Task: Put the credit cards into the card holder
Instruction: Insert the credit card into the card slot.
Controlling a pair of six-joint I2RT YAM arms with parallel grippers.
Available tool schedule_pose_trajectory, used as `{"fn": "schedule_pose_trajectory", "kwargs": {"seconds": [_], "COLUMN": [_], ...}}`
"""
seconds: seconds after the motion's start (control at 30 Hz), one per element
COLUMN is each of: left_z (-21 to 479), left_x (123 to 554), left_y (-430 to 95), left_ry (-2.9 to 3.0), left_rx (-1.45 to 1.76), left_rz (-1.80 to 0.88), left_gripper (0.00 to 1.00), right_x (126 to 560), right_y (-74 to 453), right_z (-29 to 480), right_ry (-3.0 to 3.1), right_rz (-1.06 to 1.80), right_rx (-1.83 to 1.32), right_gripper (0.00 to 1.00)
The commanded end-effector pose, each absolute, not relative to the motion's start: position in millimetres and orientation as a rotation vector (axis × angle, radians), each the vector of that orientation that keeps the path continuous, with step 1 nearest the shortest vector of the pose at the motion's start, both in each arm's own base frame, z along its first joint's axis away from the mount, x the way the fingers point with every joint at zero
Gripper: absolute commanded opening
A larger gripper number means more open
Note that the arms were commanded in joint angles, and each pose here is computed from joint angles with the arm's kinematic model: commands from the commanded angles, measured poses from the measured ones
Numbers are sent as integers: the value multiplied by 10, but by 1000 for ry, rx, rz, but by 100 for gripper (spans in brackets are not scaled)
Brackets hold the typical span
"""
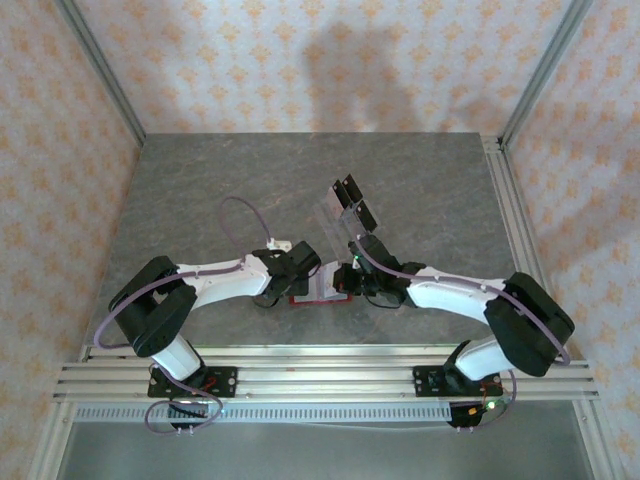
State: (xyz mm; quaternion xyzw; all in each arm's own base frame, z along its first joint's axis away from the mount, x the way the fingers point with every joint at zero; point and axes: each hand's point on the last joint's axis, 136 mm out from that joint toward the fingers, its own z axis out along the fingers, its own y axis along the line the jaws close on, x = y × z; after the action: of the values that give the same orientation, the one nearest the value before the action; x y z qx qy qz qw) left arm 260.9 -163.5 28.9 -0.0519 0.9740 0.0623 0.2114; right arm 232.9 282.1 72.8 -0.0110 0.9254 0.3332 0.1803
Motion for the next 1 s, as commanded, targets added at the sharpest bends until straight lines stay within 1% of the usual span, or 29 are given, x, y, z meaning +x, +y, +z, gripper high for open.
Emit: {"fn": "schedule_pose_trajectory", "kwargs": {"seconds": [0.0, 0.47, 0.97], "left_z": [191, 242, 240], "left_x": [2468, 2468, 2461], "left_y": [-1398, -1397, -1400], "left_ry": [2729, 2716, 2715], "left_rx": [-136, -150, -149], "left_rz": [322, 305, 306], "left_gripper": [100, 100, 100], "right_x": [2372, 2451, 2417], "right_y": [2921, 2992, 2950], "right_z": [917, 762, 584], "right_ry": [2524, 2496, 2497], "right_rz": [1033, 1150, 1214], "right_rx": [-98, -42, 14], "right_gripper": [0, 0, 0]}}
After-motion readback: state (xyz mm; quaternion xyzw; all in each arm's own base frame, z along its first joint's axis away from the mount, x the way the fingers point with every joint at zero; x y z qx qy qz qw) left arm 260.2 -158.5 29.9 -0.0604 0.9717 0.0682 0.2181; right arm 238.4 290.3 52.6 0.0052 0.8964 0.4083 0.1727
